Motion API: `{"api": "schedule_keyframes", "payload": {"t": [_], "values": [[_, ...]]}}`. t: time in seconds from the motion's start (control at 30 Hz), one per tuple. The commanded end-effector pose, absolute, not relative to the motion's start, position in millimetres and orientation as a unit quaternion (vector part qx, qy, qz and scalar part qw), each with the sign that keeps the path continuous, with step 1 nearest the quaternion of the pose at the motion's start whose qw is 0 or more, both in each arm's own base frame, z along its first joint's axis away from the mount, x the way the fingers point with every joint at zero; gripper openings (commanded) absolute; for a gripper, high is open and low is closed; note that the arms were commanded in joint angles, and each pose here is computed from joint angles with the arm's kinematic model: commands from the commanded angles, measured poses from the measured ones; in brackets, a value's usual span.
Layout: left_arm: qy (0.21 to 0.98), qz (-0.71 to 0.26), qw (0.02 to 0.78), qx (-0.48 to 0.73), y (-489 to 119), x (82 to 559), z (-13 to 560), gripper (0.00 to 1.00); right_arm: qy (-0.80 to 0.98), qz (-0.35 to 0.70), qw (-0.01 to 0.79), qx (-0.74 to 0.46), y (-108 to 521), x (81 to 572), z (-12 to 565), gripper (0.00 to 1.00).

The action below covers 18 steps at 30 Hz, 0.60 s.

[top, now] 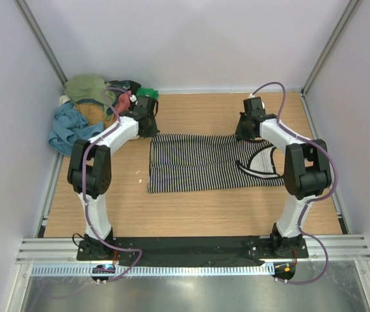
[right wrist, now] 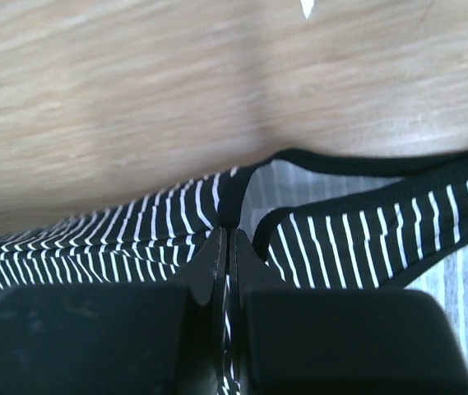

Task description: Fold and stack the tank tops

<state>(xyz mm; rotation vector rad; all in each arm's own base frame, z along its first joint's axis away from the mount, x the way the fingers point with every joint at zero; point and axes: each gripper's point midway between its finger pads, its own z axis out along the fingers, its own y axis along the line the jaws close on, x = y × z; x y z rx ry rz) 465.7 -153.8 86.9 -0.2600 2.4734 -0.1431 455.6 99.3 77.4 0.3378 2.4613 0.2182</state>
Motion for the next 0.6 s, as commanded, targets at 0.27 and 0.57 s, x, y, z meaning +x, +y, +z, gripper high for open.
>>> {"api": "schedule_keyframes", "payload": {"t": [0.27,0.57], "values": [[0.927,-0.069,0.357,-0.09,-155.3,430.1,109.1,0.0,0.924,0.078,0.348,0.136,93.8,425.9,92.0,0.01],[0.927,-0.067,0.359,-0.084,-155.5,406.5,107.9,0.0,0.925,0.077,0.345,0.14,89.1,401.6,84.8,0.01]]}}
